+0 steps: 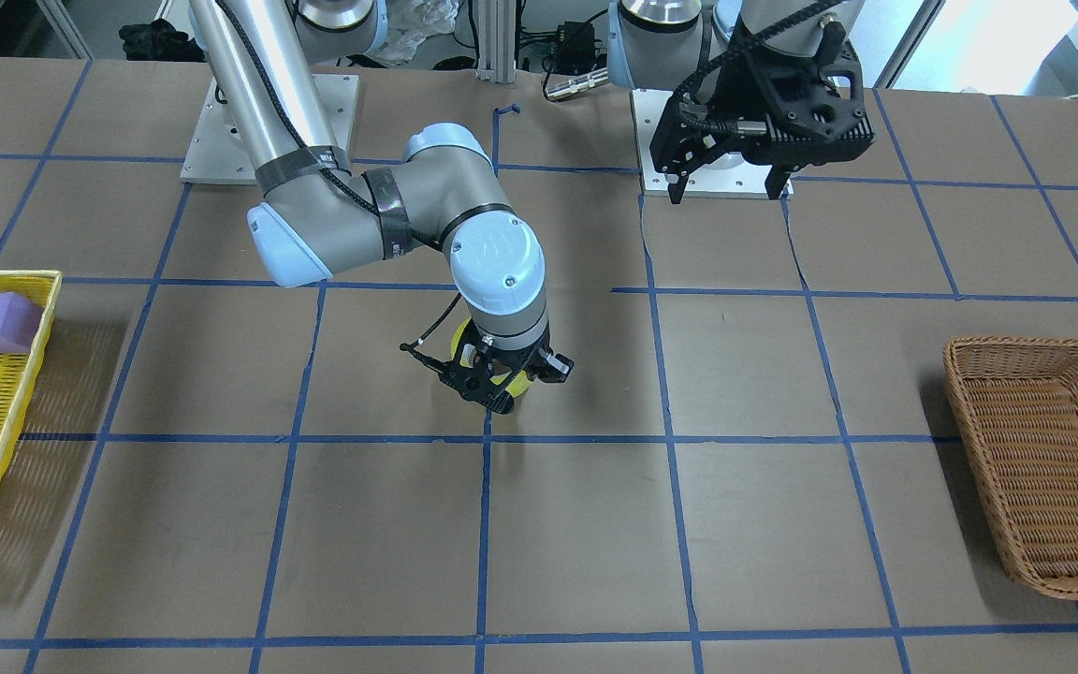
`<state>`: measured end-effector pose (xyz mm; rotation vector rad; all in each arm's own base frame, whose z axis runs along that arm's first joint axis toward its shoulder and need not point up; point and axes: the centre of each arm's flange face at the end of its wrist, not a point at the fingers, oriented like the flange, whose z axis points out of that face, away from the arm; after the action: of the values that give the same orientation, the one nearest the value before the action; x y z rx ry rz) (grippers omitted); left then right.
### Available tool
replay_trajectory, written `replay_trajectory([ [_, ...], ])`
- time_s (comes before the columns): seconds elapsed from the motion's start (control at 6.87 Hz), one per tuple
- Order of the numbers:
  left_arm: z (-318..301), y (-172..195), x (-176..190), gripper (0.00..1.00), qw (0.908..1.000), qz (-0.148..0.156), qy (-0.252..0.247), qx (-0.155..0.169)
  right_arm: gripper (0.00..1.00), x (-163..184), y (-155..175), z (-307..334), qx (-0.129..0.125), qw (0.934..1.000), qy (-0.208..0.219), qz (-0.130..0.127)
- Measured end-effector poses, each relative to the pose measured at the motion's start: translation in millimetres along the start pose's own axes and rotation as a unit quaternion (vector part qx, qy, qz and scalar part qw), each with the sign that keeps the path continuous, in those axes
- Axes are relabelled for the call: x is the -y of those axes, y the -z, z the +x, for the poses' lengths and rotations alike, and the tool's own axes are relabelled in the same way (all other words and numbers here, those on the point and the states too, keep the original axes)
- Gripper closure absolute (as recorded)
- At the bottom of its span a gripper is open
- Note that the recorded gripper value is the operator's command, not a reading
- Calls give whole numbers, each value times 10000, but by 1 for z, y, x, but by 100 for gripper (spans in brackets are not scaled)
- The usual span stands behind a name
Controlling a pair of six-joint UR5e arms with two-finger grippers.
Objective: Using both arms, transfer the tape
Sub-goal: 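Lift the tape roll with the right gripper and carry it to table center, then release the tape roll on the table and raise the right gripper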
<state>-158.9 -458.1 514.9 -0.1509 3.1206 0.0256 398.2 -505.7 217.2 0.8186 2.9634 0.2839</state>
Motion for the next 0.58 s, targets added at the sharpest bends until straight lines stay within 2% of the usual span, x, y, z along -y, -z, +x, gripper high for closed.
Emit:
replay_trajectory([
  [0.15,-7,-4,5,0,9999,-47,97,-5,1,0,-9,3,-142,9998,-9,99],
  [0.29,-10,-9,8,0,9997,-106,201,-23,0,0,-11,5,-193,9997,-31,164],
  [0.44,-11,-19,11,0,9990,-203,393,-45,0,-1,-7,4,-115,9996,-166,184],
  [0.58,-10,-39,11,0,9959,-383,812,-65,0,-5,5,1,74,9991,-411,121],
])
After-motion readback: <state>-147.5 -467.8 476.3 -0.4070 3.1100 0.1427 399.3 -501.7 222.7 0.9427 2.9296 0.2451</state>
